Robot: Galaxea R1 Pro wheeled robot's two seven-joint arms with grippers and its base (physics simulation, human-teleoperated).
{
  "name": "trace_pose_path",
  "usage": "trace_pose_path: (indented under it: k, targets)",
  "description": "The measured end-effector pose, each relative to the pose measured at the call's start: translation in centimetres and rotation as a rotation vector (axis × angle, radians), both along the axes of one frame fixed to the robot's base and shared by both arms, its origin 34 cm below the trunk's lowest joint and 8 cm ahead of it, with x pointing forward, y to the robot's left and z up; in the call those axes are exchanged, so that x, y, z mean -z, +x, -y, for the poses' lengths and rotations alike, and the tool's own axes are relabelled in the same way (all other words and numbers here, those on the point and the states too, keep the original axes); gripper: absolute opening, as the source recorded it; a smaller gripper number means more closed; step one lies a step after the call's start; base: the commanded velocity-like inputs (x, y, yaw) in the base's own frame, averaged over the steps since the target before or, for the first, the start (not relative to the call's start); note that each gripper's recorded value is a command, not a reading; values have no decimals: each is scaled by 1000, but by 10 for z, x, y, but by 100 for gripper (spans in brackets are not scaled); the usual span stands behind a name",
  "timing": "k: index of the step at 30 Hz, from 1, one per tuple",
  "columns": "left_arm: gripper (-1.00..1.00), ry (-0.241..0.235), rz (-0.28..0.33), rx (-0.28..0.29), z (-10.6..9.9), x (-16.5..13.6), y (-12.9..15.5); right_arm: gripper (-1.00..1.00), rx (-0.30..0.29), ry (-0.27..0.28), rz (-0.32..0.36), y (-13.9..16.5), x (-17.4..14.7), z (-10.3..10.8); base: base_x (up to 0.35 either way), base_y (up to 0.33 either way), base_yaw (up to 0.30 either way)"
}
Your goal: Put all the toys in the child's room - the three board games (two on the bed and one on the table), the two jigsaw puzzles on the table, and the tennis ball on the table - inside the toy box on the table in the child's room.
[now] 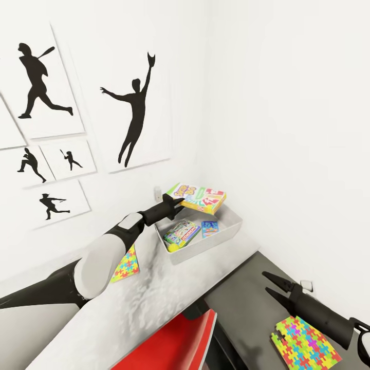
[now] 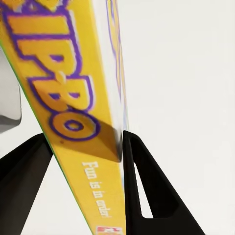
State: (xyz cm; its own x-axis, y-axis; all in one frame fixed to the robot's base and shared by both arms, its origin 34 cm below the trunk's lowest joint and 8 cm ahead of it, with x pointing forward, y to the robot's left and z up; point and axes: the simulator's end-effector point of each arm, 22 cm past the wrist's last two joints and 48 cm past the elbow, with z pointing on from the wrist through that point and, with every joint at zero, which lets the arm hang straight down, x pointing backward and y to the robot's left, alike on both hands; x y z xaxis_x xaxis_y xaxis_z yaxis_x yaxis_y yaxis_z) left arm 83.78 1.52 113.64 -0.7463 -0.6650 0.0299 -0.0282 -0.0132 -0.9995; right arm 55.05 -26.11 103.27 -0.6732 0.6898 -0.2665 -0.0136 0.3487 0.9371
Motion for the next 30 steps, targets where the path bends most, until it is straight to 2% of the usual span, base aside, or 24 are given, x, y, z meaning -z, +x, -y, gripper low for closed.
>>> trace_pose_path:
  k: [3, 7, 13, 20, 30]
  targets:
    - [-100, 14, -10, 0, 0, 3, 0, 100, -5, 10, 12, 0, -4, -1, 0, 0, 0]
    - [-100, 54, -47, -2, 3, 14, 0, 100, -10, 22, 24, 0, -7, -3, 0, 0, 0]
    - [-100, 105, -68, -76, -7, 25, 11, 100, -13, 25, 28, 0, -8, -4, 0, 0, 0]
    - [-100, 114, -71, -97, -10, 28, 13, 100, -13, 25, 28, 0, -8, -3, 0, 0, 0]
    - [-100, 110, -74, -94, -9, 31, 11, 100, -13, 25, 28, 0, -8, -3, 0, 0, 0]
